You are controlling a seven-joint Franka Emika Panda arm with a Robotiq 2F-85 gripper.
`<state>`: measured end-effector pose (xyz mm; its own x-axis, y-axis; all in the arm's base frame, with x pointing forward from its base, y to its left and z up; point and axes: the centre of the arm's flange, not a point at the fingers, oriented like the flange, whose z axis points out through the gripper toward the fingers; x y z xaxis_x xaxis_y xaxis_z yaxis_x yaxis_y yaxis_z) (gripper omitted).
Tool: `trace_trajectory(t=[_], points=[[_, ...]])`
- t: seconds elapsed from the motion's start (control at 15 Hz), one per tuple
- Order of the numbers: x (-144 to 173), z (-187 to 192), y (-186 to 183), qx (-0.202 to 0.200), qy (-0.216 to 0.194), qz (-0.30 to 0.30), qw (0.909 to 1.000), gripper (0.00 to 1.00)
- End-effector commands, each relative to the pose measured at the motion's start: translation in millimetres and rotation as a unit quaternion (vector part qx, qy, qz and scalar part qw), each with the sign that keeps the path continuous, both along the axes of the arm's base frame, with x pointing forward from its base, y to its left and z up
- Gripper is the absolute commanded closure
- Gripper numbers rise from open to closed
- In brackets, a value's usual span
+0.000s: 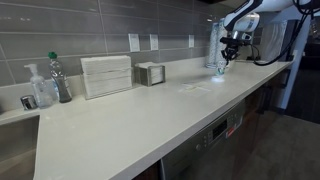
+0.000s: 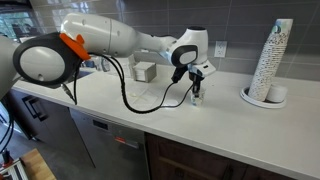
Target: Shift the cup to the left
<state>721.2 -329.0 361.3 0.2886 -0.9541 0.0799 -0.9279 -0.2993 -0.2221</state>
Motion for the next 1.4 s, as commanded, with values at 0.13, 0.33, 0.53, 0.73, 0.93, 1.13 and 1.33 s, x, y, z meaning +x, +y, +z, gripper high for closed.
trace_trajectory(t=[0.13,0.33,0.53,0.73,0.93,1.13,1.33], points=[[-13.0,12.3,9.9,-0.014,0.013,0.014,0.9997,0.99],[-34.4,27.2,25.1,-0.035,0.0,0.031,0.9989,0.99],[-65.8,40.4,45.3,-0.044,0.03,0.065,0.9964,0.99],[-93.0,55.0,65.9,-0.045,0.041,0.123,0.9905,0.99],[-115.6,74.3,79.0,-0.056,0.041,0.163,0.9842,0.99],[-141.5,83.5,98.4,-0.043,0.055,0.246,0.9666,0.99],[-165.0,90.7,123.4,-0.033,0.062,0.325,0.9433,0.99]])
